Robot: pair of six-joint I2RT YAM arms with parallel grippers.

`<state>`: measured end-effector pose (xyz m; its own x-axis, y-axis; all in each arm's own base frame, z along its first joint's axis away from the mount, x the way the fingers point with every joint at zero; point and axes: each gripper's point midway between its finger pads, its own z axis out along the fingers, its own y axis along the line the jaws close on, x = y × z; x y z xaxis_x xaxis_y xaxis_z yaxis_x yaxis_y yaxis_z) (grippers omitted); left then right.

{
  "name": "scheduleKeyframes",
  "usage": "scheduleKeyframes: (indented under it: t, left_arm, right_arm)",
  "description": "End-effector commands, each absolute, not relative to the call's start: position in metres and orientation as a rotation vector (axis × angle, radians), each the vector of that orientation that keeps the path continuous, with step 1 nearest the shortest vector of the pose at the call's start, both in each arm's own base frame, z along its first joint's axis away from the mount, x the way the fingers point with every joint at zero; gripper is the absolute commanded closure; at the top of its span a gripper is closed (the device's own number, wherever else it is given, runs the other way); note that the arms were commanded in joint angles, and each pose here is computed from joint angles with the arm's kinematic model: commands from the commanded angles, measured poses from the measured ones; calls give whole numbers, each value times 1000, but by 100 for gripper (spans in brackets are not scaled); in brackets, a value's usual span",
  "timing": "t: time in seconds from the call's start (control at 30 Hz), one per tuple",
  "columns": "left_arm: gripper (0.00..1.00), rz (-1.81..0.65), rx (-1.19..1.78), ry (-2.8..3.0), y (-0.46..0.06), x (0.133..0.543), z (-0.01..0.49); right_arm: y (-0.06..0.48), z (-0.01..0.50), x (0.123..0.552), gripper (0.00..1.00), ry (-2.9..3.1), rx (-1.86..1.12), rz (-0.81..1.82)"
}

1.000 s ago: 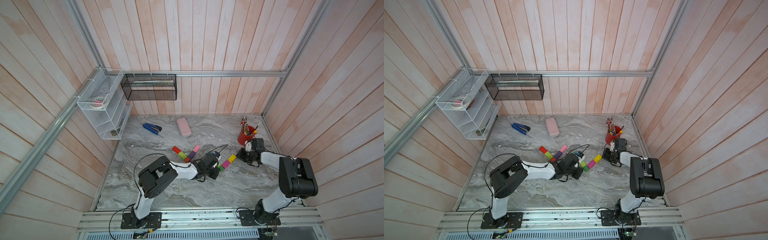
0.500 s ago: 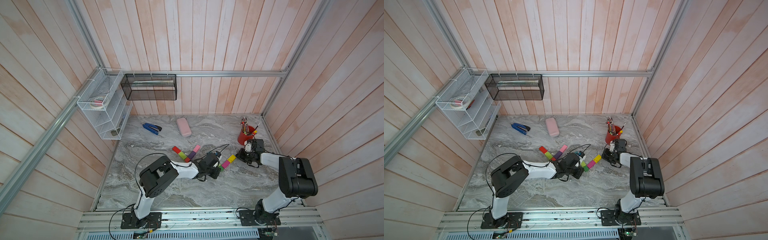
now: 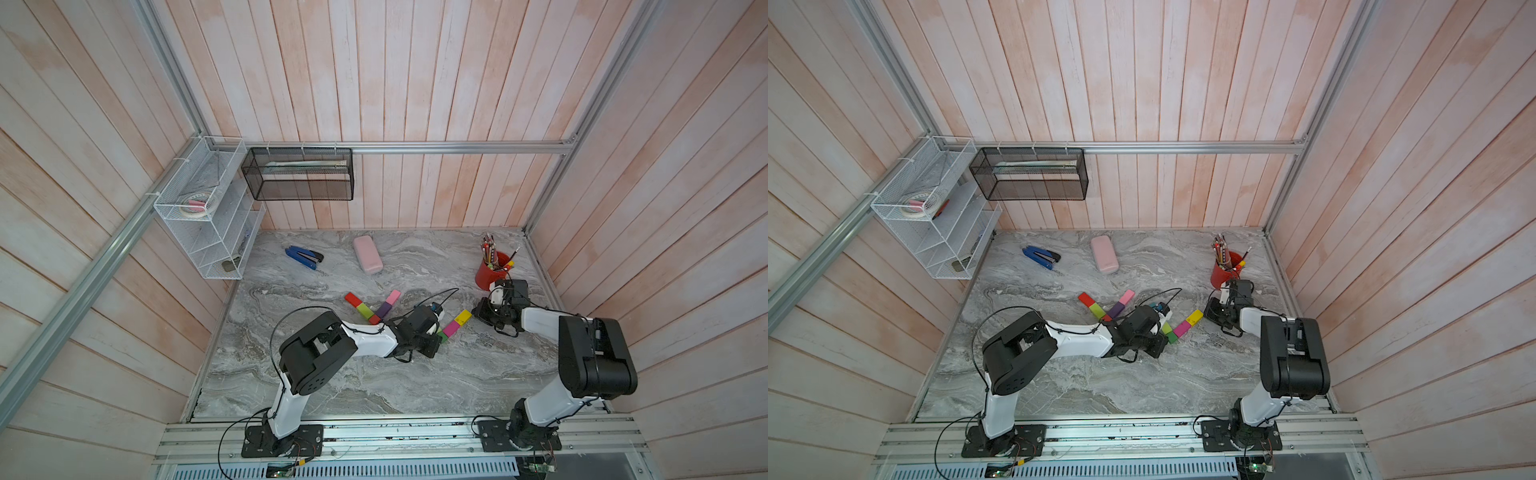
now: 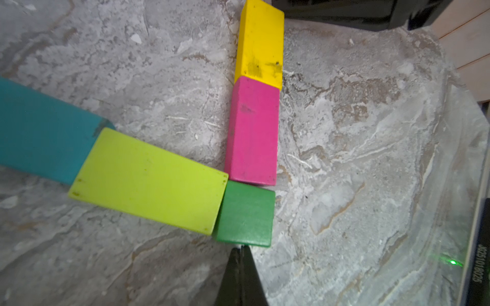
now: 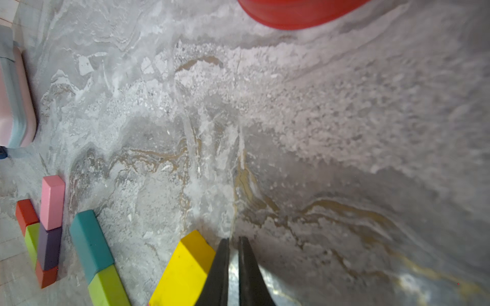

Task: Assemble the letter v with building blocks
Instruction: Adjust the building block at the center of the board, then reset both arms

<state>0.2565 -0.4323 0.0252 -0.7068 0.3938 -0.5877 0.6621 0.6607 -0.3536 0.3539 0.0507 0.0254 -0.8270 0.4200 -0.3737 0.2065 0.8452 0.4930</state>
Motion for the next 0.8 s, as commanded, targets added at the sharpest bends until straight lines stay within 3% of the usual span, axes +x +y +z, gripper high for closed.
scheduleKeyframes:
  t: [0.0,0.13,0.23,0.3,0.4,0.5,0.53,0.63,0.77]
  left_arm:
    - [100,-721,850,2476,-425,252,4]
    - [100,-712,825,2449,-421,254,12]
    - [100,-757,785,2313,-411,251,44]
    - [75,-768,751,2213,-398,250,71]
    - [48,-663,677,2108,-373,260,111]
    - [6,-517,577,1967,-342,280,170]
    - [0,-488,546,1918,-332,285,190]
    - [0,-435,420,1802,-288,313,247]
    - [0,-415,301,1755,-226,343,279]
  right_arm:
    - [44,27,339,88,2558,498,556]
    - [45,43,334,87,2521,483,568]
    - [43,65,334,73,2459,457,555]
    - [38,83,337,62,2406,443,516]
    - [29,114,344,38,2314,427,459]
    - [19,146,355,14,2198,416,403]
    - [16,155,359,4,2157,416,389]
    - [6,181,372,2,2063,409,329]
    - [-11,201,389,2,1993,397,206]
